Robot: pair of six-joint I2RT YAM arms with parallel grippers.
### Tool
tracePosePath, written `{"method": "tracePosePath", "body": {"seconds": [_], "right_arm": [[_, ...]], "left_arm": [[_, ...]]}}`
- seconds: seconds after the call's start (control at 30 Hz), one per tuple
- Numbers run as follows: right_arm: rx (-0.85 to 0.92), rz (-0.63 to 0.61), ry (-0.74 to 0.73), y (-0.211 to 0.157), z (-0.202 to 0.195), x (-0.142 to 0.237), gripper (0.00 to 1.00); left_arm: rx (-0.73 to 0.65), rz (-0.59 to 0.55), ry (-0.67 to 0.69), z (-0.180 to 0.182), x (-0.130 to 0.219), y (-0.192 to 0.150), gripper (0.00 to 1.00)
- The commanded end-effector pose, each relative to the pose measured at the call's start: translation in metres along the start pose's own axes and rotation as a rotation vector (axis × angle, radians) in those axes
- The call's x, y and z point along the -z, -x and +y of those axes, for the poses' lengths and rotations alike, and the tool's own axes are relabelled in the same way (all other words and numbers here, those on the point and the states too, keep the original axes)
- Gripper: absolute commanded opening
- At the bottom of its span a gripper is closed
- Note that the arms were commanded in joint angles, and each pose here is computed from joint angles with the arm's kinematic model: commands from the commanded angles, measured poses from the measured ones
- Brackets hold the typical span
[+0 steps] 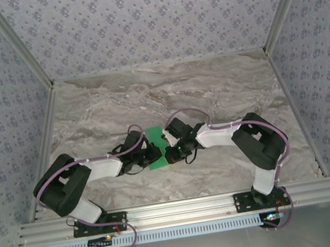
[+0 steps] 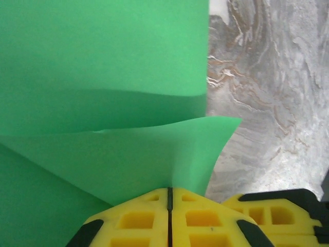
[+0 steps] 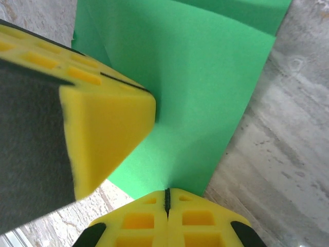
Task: Fold a paper plane with a square sheet of paper (pick it up from the middle)
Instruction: Fold the triangle a second time at the center of the table.
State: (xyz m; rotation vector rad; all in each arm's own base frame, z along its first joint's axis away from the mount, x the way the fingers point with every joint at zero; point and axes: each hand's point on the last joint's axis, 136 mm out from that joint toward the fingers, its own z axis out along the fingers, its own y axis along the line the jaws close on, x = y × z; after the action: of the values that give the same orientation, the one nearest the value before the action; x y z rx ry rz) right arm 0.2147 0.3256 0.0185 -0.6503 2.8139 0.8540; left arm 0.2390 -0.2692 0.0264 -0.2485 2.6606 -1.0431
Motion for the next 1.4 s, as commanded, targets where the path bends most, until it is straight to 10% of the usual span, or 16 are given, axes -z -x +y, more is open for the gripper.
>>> {"method": "tracePosePath", "body": {"seconds": [0.0, 0.77, 1.37], "right_arm": [[-0.059, 0.091, -0.091, -0.026, -0.028, -0.016, 0.00], [-0.091, 0.163, -0.171, -0.056, -0.056, -0.017, 0.00], [-0.088, 0.169, -0.169, -0.054, -0.051, -0.020, 0.00]], "left_arm": [[-0.054, 0.025, -0.074, -0.019, 0.000, -0.004, 0.11], [0.138, -0.200, 0.260, 0.111, 0.046, 0.062, 0.08], [-0.120, -0.070, -0.045, -0.018, 0.028, 0.042, 0.07]]}}
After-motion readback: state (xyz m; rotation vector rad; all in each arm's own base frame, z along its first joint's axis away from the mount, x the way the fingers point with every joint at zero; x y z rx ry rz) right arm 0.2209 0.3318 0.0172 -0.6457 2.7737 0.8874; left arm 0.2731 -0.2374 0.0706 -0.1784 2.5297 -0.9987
